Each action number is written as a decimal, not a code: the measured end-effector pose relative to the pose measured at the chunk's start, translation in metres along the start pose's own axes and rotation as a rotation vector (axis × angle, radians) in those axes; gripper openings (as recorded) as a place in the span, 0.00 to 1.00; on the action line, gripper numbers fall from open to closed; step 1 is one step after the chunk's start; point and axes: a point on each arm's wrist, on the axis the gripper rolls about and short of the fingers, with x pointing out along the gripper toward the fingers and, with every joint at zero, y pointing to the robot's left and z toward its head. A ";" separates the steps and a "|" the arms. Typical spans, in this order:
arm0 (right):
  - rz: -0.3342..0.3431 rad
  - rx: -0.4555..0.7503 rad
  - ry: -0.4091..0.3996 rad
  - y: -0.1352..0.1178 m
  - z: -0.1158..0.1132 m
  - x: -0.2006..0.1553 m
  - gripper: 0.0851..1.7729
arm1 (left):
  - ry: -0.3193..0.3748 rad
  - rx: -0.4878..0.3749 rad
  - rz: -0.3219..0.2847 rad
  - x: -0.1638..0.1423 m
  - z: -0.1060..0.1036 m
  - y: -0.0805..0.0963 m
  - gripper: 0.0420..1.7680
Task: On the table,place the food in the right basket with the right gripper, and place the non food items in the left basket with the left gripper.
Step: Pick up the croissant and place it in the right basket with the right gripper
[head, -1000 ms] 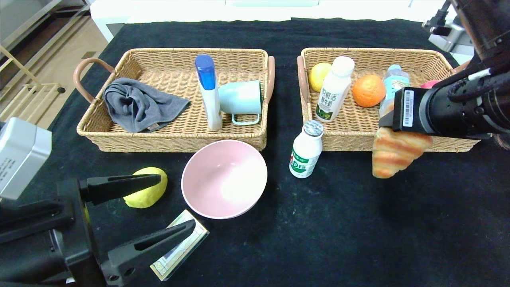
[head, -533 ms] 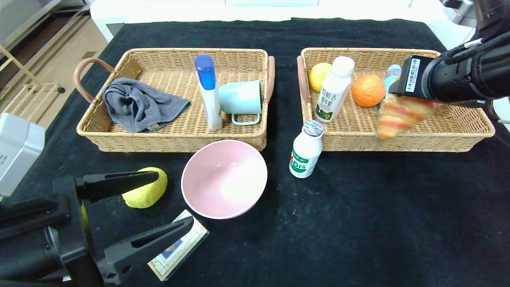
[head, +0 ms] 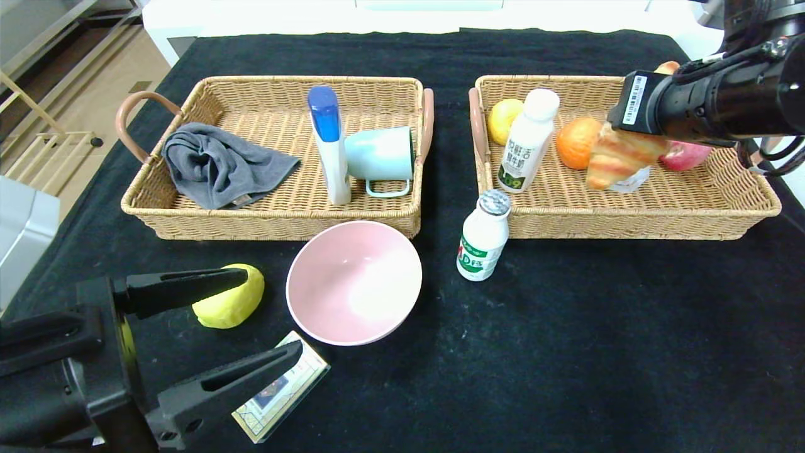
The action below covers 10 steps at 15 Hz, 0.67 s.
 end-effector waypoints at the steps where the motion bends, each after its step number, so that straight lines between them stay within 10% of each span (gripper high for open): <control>1: -0.008 -0.001 0.001 0.000 -0.002 0.006 0.44 | 0.000 0.001 0.000 0.000 0.000 0.000 0.97; 10: -0.036 0.011 -0.045 -0.001 -0.005 0.037 0.44 | -0.003 0.003 0.000 -0.001 0.000 0.000 0.97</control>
